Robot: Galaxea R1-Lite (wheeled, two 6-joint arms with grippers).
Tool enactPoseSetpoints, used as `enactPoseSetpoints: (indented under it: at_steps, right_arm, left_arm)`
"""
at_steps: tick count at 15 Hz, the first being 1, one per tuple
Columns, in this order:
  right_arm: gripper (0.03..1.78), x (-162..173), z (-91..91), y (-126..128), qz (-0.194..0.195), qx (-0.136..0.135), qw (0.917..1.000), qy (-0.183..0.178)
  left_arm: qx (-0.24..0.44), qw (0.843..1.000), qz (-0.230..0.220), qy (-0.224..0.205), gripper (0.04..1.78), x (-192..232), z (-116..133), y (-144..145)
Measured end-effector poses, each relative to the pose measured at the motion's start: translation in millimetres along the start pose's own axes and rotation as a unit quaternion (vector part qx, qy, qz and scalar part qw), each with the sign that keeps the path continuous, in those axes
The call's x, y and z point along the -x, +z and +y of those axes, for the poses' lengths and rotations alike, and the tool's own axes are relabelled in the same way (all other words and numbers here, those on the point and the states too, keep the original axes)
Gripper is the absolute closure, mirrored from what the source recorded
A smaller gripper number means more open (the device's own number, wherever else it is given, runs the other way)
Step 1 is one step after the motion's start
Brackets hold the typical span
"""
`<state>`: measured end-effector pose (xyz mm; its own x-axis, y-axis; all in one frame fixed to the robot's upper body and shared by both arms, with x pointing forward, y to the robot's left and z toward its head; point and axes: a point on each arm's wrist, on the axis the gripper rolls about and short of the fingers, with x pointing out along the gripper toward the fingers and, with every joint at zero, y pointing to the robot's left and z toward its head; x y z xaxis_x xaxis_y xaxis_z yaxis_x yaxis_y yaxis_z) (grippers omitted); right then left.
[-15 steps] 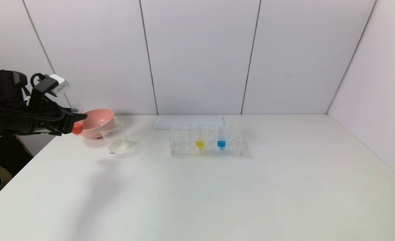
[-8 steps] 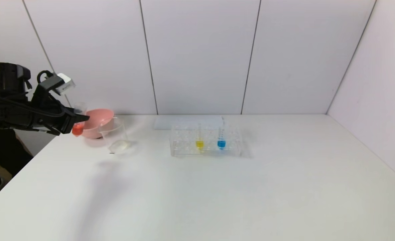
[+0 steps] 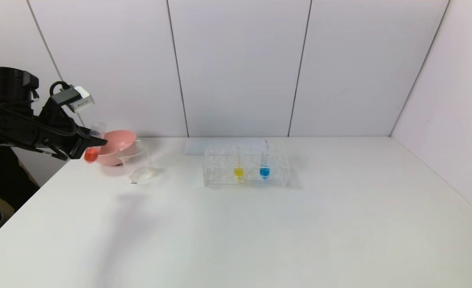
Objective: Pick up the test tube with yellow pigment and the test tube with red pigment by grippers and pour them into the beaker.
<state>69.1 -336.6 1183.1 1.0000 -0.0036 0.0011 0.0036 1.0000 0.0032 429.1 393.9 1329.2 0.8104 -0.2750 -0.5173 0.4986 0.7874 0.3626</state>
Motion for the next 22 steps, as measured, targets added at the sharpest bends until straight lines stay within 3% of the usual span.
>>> enactPoseSetpoints:
  at_steps: [3, 10, 18, 22]
  right_arm:
    - [0.11, 0.0, 0.0, 0.0, 0.0, 0.0, 1.0, 0.0]
    - [0.11, 0.0, 0.0, 0.0, 0.0, 0.0, 1.0, 0.0]
    - [0.11, 0.0, 0.0, 0.0, 0.0, 0.0, 1.0, 0.0]
    - [0.11, 0.0, 0.0, 0.0, 0.0, 0.0, 1.0, 0.0]
  left_arm:
    - [-0.026, 0.999, -0.016, -0.015, 1.37, -3.7, 5.3, 1.3]
    - [-0.061, 0.997, 0.014, -0.042, 1.37, -0.6, 8.9, 3.6]
    - [-0.129, 0.991, 0.011, -0.017, 1.37, 2.7, 18.2, 15.9]
    - [-0.14, 0.989, 0.024, -0.034, 1.37, 1.7, 18.9, 17.2]
